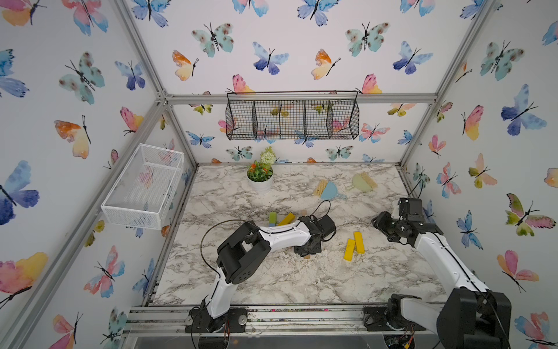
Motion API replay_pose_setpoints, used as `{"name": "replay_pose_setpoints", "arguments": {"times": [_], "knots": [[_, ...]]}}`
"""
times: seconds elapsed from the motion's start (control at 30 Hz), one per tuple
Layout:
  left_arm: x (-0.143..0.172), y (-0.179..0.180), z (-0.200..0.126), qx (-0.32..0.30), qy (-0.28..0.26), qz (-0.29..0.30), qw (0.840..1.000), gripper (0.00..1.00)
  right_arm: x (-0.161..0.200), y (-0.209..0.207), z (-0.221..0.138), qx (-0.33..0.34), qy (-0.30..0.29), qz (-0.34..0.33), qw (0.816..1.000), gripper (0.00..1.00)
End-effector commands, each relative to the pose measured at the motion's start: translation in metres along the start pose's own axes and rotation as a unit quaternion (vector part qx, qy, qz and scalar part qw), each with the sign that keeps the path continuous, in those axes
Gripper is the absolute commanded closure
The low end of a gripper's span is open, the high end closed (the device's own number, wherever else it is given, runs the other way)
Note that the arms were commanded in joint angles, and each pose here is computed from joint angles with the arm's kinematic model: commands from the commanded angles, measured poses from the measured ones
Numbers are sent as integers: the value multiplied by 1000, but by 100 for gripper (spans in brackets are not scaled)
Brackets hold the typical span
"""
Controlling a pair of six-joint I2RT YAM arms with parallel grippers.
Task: Assemble the letter k with building blocks
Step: Assemble the building block at the center of the board.
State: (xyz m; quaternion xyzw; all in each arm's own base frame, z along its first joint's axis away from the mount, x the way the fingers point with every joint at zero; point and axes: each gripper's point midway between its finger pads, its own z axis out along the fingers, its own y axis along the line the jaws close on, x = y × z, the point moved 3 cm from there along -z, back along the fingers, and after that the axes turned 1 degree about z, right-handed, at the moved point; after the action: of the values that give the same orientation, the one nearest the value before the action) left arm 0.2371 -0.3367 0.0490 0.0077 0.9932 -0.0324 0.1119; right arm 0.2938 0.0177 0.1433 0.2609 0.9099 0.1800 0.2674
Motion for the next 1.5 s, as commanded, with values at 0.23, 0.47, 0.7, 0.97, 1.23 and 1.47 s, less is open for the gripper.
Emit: {"name": "replay_pose_setpoints", "arguments": {"times": [0.23,0.47,0.7,0.97,1.23,1.47], "knots": [[11,12,25,-26,26,1,999,73,3,-3,3,0,4,4,1000,50],[8,11,17,-23,15,0,1000,51,3,-3,2,-1,3,5,1000,50],[6,11,10,-29,8,3,1000,51,3,-3,2,-1,3,5,1000,50],[-7,-3,-24,-31,-33,23,999,51,4,-3,2,-2,4,5,1000,50],[-34,-34,-76,-7,-114,88,990,51,2,-3,1,0,-1,4,1000,50],[-44,-69,-88,60,-140,207,966,51,-5,-5,-9,11,-32,1,999,50]]}}
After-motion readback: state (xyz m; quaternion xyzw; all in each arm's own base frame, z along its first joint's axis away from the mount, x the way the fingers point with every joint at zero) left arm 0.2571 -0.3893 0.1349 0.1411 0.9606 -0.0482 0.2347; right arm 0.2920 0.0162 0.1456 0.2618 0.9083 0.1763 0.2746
